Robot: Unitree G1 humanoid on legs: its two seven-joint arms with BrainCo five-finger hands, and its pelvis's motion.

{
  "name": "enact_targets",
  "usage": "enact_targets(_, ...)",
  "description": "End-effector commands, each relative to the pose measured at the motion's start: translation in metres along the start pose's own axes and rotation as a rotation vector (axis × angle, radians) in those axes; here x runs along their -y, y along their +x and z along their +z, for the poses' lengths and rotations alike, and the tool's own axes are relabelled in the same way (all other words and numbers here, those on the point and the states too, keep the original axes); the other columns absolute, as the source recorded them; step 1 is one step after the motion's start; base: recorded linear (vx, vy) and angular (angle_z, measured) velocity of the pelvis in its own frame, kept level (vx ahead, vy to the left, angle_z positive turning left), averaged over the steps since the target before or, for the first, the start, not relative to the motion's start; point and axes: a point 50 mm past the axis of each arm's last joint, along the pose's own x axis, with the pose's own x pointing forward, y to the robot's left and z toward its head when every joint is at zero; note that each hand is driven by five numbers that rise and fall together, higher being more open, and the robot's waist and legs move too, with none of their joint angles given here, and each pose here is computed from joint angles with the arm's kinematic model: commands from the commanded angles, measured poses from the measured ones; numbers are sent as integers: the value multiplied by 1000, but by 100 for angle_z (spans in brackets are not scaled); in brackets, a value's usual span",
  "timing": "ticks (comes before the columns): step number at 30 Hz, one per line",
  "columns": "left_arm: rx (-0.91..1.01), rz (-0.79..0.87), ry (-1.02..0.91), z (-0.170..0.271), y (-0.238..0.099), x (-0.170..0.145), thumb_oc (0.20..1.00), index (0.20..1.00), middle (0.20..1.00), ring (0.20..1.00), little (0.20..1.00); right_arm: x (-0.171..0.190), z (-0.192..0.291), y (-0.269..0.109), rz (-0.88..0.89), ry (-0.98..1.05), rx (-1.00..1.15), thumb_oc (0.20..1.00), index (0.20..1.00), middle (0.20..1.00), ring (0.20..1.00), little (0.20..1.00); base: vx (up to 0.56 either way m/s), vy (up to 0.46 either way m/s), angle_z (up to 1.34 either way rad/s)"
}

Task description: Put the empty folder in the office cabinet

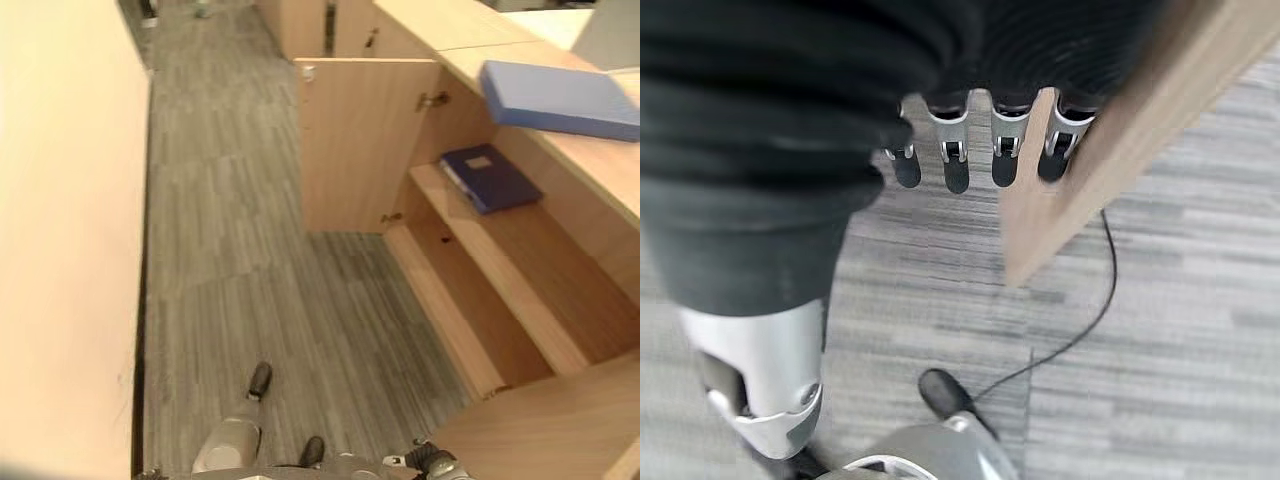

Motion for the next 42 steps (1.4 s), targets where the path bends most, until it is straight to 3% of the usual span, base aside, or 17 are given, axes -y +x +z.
enact_targets(1,64,29,45,16,1,-10,1000,1000,1000,1000,1000,5,-9,-1,-6,-7,-35,1000,1000,1000,1000,1000,222,333,-66)
enact_targets(16,123,69,89,35,2,-24,1000,1000,1000,1000,1000,3,27,0,-1,-39,81,1000,1000,1000,1000,1000,132,191,-30)
enact_targets(25,128,67,86,38,2,-22,1000,1000,1000,1000,1000,11,60,-2,-26,-58,195,1000,1000,1000,1000,1000,133,-20,-37)
enact_targets(33,101,37,105,30,2,-14,1000,1000,1000,1000,1000,7,34,0,-23,-49,112,1000,1000,1000,1000,1000,208,-160,-3)
enact_targets(42,209,27,25,58,0,-10,1000,1000,1000,1000,1000,10,10,0,-37,-52,26,1000,1000,1000,1000,1000,143,-141,-43)
